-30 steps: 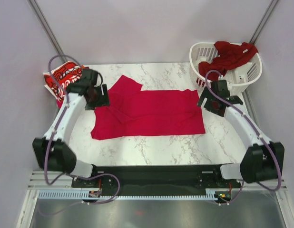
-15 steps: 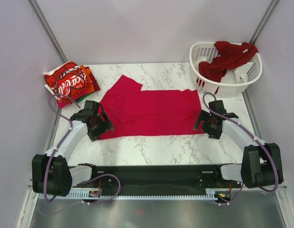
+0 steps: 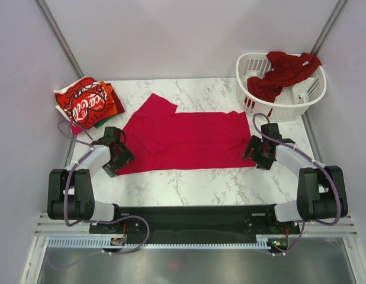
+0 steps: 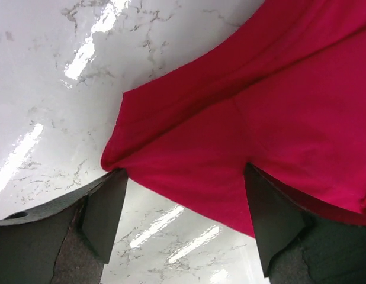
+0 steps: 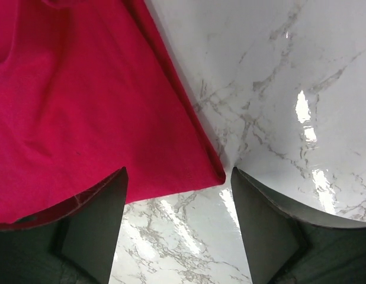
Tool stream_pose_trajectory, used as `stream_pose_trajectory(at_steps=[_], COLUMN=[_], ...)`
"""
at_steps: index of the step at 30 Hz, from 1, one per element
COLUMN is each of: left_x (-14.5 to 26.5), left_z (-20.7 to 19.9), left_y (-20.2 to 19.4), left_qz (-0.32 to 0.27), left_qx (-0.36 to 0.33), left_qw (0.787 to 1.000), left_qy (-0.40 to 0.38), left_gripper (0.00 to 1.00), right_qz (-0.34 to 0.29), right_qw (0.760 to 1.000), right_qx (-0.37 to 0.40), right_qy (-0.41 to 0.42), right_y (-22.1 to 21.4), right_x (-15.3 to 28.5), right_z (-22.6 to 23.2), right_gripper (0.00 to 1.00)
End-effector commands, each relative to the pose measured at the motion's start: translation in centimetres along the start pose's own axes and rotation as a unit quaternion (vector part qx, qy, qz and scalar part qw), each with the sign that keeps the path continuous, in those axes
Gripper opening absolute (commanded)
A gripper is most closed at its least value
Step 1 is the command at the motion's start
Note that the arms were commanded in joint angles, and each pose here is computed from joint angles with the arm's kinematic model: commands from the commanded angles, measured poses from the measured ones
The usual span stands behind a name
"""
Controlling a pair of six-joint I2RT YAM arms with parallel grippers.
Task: Fold and stack the t-shirts
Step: Fold the tshirt
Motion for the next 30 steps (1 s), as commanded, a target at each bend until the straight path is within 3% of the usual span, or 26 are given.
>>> stream_pose_trajectory(at_steps=[1, 2, 5, 6, 8, 9, 11, 12, 17, 24, 30], left_x=[-1.3, -1.8, -2.1, -2.0, -1.9, -1.7, -1.7, -1.6, -0.6, 3.5, 6.1], left_z=[-0.3, -0.1, -0.4, -0.5, -0.5, -0.5, -0.4, -0.5, -0.6, 0.4, 1.6], left_y=[0.6, 0.3, 0.6, 0.7, 1.0, 1.2, 1.2, 1.3, 1.3, -0.9, -3.0], left_qz=[-0.025, -0.019, -0.018, -0.023, -0.034, -0.042, -0.049, -0.053, -0.058, -0.025, -0.004], left_qx=[0.037, 0.040, 0.034, 0.033, 0.032, 0.033, 0.033, 0.035, 0.034, 0.044, 0.064], left_qw=[0.999, 0.999, 0.999, 0.999, 0.999, 0.999, 0.998, 0.998, 0.997, 0.992, 0.986], left_qy=[0.001, 0.007, 0.002, 0.002, -0.001, -0.004, -0.007, -0.010, -0.037, -0.112, -0.152], left_gripper=[0.86, 0.84, 0.75, 0.65, 0.54, 0.40, 0.20, 0.03, 0.02, 0.02, 0.10], right_qz=[0.004, 0.004, 0.009, 0.008, 0.010, 0.010, 0.011, 0.011, 0.005, -0.072, -0.052], right_qw=[1.000, 1.000, 1.000, 1.000, 1.000, 1.000, 1.000, 1.000, 1.000, 0.996, 0.995], right_qx=[0.000, 0.000, -0.001, 0.000, 0.000, 0.000, 0.003, 0.004, 0.006, -0.042, -0.079], right_qy=[-0.003, -0.004, 0.002, 0.005, 0.009, 0.009, 0.009, 0.009, -0.005, -0.040, -0.021], right_y=[-0.1, -0.1, -0.5, -0.6, -0.8, -0.9, -0.9, -0.9, -0.7, 0.1, -1.9], right_x=[-1.0, -1.1, -1.2, -1.3, -1.3, -1.2, -1.2, -1.0, 0.3, 5.7, 7.0], right_z=[-0.3, -0.4, -0.5, -0.5, -0.5, -0.6, -0.6, -0.6, -0.7, -1.8, -2.0], right_gripper=[0.78, 0.72, 0.44, 0.29, 0.16, 0.08, 0.04, 0.00, 0.00, 0.00, 0.00])
Point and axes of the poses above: each gripper's point midway between its finger pads, its own x axis back along the fingers, its own z axis along the line the jaws close on, y = z × x, the point moved 8 cm from there along x, back along the fingers, and after that the axes turned 3 degrees about x, right-handed, at the moved point
